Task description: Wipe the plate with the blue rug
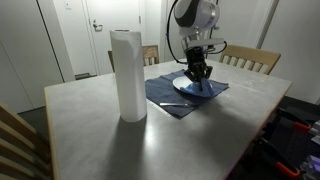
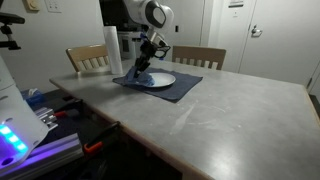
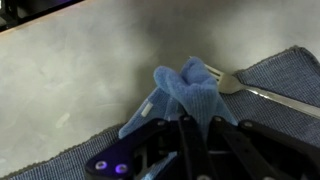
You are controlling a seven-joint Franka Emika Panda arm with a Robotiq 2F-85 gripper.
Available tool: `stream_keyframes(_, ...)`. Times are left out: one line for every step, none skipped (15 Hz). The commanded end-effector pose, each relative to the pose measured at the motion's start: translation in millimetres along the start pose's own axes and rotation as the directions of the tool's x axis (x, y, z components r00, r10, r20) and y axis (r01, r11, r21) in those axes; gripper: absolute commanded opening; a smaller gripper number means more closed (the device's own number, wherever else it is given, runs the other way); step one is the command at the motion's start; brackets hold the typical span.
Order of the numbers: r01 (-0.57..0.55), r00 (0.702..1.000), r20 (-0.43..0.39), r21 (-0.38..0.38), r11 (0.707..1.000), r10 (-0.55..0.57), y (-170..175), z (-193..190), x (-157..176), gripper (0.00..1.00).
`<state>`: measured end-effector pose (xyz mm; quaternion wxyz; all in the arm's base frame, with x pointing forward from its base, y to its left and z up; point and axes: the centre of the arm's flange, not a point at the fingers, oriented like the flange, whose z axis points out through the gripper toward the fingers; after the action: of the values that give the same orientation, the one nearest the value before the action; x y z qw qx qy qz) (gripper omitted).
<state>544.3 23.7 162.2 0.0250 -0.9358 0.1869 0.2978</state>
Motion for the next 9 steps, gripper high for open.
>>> stream_keyframes(-0.008, 1.000, 0.027, 0.046, 0.999, 0.007, 9.3, 10.2, 1.1, 0.02)
stream_keyframes(-0.015, 0.999, 0.033, 0.048, 0.999, 0.013, 11.3, 12.5, 1.4, 0.02)
stream_keyframes(-0.026, 0.999, 0.040, 0.049, 0.998, 0.024, 13.4, 14.8, 4.0, 0.02)
stream_keyframes(-0.033, 0.999, 0.044, 0.049, 0.998, 0.031, 16.7, 16.7, 4.8, 0.02)
stream_keyframes(-0.040, 0.998, 0.046, 0.049, 0.998, 0.037, 19.6, 17.2, 6.4, 0.02)
stream_keyframes(-0.046, 0.998, 0.048, 0.045, 0.998, 0.043, 21.5, 16.2, 9.7, 0.02)
stream_keyframes(-0.052, 0.998, 0.049, 0.039, 0.998, 0.050, 23.5, 15.0, 11.8, 0.02)
stream_keyframes(-0.059, 0.997, 0.049, 0.030, 0.998, 0.057, 25.6, 13.7, 13.7, 0.02)
stream_keyframes(-0.068, 0.997, 0.044, 0.025, 0.997, 0.066, 28.0, 12.6, 15.1, 0.02)
